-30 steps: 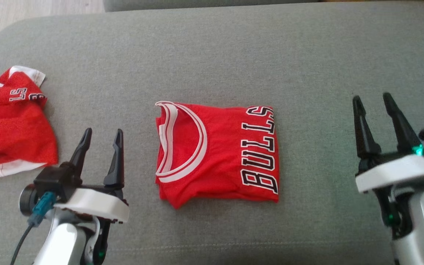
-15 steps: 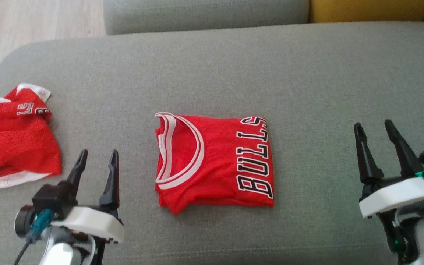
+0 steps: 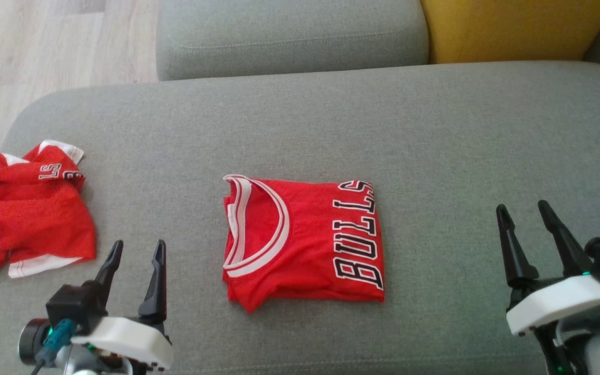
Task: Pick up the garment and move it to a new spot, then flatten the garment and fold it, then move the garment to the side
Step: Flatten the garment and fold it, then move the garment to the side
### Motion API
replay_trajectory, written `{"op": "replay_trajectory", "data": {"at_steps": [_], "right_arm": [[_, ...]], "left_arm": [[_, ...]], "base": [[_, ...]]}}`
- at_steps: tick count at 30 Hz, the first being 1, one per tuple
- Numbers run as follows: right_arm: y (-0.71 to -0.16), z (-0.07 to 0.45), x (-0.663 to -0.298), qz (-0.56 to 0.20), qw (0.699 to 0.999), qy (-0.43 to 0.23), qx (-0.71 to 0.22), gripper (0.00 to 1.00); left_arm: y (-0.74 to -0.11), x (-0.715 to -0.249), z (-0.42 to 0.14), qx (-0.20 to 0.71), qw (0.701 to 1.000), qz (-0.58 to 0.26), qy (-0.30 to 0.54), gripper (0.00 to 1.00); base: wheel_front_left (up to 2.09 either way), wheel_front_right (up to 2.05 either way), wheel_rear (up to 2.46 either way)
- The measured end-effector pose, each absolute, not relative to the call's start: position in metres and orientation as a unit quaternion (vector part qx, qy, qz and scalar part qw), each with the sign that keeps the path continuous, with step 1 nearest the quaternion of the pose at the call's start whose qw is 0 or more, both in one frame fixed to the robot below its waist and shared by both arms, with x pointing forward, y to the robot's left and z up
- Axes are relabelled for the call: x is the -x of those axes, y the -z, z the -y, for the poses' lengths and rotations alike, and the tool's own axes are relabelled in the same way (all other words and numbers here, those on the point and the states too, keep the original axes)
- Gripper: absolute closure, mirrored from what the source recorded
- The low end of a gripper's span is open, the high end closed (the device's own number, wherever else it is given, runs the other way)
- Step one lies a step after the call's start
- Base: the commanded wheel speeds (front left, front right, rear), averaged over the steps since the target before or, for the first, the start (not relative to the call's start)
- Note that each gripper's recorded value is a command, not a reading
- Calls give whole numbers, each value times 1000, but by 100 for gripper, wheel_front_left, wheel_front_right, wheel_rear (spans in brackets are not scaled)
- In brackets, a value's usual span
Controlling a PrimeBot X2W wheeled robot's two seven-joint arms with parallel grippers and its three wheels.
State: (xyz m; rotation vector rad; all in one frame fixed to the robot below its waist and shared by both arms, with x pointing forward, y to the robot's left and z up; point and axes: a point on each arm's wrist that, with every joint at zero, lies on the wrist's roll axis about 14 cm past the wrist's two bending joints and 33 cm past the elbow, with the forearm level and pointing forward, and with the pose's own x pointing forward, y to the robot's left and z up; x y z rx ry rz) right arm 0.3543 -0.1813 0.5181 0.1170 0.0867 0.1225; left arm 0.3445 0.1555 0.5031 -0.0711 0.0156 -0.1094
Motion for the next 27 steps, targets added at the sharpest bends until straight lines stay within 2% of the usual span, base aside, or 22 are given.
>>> {"op": "replay_trajectory", "data": {"at_steps": [27], "right_arm": [[-514, 176, -351, -51, 995, -65, -59, 0]], "left_arm": [[-505, -340, -169, 30, 999, -8, 35, 0]], "base": [[0, 0, 0]]}}
